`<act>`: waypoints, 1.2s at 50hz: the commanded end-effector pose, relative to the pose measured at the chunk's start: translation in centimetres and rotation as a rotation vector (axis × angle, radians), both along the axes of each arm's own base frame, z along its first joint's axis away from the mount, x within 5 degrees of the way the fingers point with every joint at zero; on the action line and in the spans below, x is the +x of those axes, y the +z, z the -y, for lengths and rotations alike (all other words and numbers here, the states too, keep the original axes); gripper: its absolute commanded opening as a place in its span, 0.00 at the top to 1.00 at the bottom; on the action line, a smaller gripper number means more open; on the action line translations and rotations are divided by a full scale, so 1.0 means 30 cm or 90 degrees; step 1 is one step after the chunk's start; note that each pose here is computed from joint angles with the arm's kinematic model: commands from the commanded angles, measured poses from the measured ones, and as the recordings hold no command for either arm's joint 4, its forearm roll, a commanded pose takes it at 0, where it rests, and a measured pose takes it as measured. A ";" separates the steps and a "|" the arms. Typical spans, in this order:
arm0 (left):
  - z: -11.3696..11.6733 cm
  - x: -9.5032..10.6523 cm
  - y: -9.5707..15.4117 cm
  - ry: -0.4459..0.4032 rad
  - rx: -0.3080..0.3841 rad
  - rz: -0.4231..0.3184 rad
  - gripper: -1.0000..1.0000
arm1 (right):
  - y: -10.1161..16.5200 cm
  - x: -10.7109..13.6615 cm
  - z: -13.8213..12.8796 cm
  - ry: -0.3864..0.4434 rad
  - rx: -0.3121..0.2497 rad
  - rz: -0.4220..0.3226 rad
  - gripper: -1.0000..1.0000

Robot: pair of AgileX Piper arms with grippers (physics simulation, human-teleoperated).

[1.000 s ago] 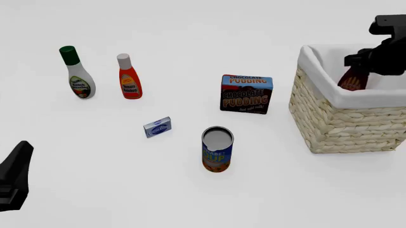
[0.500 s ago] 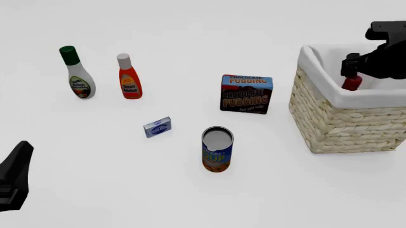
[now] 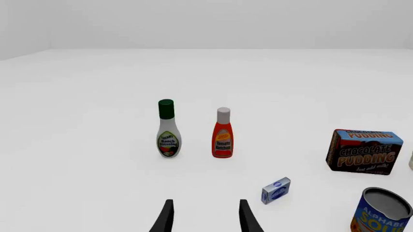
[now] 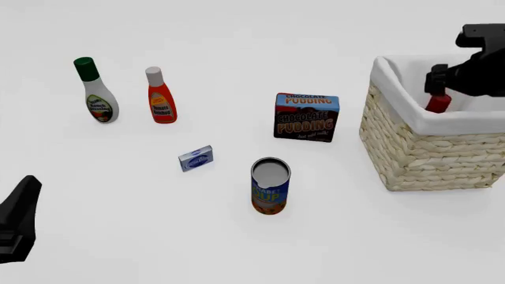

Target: Pick the bbq sauce and place it in the basket.

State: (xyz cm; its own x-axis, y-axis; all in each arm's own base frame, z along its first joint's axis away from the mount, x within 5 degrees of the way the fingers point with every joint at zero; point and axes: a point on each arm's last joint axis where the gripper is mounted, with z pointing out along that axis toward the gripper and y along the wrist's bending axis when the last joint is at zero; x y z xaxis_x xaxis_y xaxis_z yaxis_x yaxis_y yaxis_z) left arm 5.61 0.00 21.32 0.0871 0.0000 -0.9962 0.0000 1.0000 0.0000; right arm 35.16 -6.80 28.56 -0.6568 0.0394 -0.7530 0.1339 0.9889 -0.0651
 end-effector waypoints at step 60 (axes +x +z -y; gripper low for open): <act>0.000 0.000 0.000 0.000 0.000 0.000 0.00 | 0.424 -0.240 -0.096 0.068 -0.064 0.094 0.00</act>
